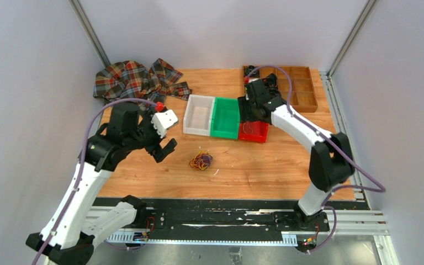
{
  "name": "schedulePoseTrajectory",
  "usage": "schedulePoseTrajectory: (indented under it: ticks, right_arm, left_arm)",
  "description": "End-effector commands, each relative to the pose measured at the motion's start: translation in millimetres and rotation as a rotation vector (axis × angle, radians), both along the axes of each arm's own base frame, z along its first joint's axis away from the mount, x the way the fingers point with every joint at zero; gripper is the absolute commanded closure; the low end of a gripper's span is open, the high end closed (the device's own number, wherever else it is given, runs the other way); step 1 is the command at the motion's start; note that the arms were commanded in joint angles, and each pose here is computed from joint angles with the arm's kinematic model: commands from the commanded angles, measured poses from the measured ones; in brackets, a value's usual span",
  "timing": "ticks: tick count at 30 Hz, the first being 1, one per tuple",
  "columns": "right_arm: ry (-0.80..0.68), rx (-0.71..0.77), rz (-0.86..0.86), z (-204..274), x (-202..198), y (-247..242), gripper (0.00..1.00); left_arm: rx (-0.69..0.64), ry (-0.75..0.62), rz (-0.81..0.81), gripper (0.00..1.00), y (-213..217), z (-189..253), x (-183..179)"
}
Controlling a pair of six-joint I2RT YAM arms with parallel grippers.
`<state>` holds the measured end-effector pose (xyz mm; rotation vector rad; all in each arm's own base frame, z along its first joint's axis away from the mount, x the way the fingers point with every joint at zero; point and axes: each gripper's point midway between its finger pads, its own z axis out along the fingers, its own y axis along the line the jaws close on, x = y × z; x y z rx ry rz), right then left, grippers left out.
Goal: Untangle the cables
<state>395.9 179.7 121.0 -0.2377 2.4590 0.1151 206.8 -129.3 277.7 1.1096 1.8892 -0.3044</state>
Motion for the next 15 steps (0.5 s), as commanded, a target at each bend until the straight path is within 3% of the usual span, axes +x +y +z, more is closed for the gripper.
schedulePoseTrajectory:
  ticks: [1, 5, 9, 15]
  right_arm:
    - [-0.213, 0.030, 0.107, 54.4, -27.8, 40.3, 0.38]
    - [-0.237, 0.114, 0.341, 45.7, -75.2, 96.8, 0.34]
    - [-0.250, 0.252, 0.593, 26.1, -113.0, 146.2, 0.37]
    - [-0.149, 0.296, 0.826, -17.2, -138.4, 180.3, 0.41]
  left_arm:
    - [0.033, 0.031, 0.025, 0.02, -2.0, -23.2, 15.5]
    - [0.023, 0.055, 0.016, 0.02, -8.7, -40.4, 22.1]
    - [0.007, 0.052, 0.034, 0.02, -8.9, -50.3, 33.6]
    - [-0.033, 0.080, 0.058, 0.02, 9.4, -60.4, 44.8]
